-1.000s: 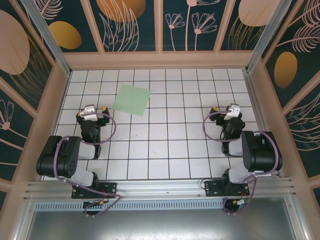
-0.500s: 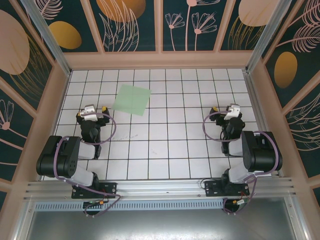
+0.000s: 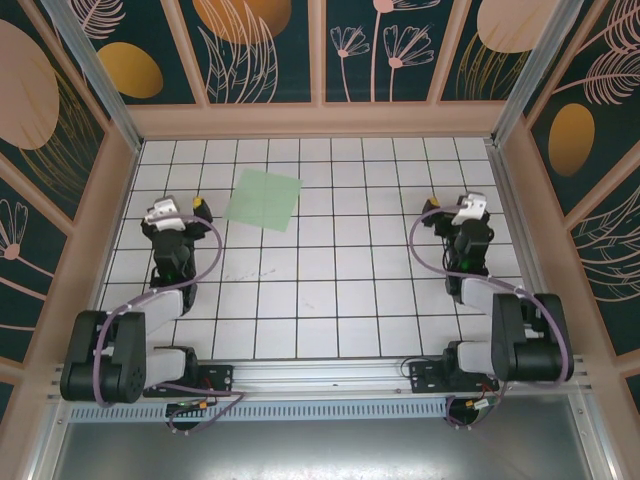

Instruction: Fold a paper plane with a square sheet of paper (pick it up from the middle)

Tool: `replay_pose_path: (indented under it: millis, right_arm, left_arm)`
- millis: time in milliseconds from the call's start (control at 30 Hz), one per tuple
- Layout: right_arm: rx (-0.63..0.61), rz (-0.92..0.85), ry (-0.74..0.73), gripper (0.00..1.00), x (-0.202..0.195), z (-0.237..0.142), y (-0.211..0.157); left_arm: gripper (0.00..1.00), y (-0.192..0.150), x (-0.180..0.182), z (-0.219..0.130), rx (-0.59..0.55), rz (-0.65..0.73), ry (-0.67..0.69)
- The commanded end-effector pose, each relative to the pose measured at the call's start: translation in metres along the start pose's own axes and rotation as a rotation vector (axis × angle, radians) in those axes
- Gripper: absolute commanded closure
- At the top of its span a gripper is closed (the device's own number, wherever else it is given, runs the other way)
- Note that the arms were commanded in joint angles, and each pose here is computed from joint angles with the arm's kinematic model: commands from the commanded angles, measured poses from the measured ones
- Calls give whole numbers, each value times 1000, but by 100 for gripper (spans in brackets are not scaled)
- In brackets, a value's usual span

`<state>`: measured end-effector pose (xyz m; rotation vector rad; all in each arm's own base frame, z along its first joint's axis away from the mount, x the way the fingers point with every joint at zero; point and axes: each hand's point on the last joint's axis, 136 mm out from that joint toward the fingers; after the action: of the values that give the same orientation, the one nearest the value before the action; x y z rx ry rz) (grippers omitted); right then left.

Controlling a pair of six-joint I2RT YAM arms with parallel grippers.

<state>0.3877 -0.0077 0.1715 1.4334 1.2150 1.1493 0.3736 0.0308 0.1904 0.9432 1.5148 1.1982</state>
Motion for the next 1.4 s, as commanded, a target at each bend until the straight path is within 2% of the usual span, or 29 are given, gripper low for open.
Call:
replay_pose_path:
  millis: [0, 100, 200, 300, 400, 567, 600, 800, 933, 1133, 1367]
  right_arm:
    - [204, 116, -78, 1, 0, 4, -13]
    - [291, 178, -49, 1, 22, 6, -18]
    - [342, 246, 42, 1, 55, 7, -21]
    - [410, 332, 159, 1, 90, 7, -25]
    - [468, 370, 261, 1, 123, 5, -29]
    - [540, 405, 327, 1, 160, 5, -41]
    - [547, 407, 341, 1, 166, 5, -44]
    - [599, 408, 370, 2, 187, 8, -62]
    - [628, 408, 386, 2, 198, 11, -69]
    - [661, 403, 387, 3, 207, 15, -76]
    - [692, 412, 350, 7, 206, 19, -82]
  left_arm:
    - [1, -9, -9, 9, 154, -143, -4]
    - [1, -13, -39, 20, 269, -272, -114]
    - [1, -25, -62, 30, 356, -422, -192]
    - [2, -42, -85, 38, 435, -481, -253]
    - [2, -63, -100, 49, 508, -469, -228]
    - [3, -100, -122, 70, 650, -448, -194]
    - [4, -116, -125, 75, 690, -434, -182]
    - [8, -148, -131, 95, 784, -407, -119]
    - [10, -163, -139, 101, 846, -401, -138]
    - [11, -194, -136, 88, 955, -407, -100]
    - [13, -217, -136, 49, 1072, -431, -93]
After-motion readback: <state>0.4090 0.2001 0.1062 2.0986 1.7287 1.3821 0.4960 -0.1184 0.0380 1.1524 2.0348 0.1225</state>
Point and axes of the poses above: each hand's point on the last joint's axis, 136 mm out from that joint toward the fingers, its own z axis out along the fingers, its own x axis along the line the jaws close on, y = z × x, and after that the axes turned 3 degrees about -z, right-handed
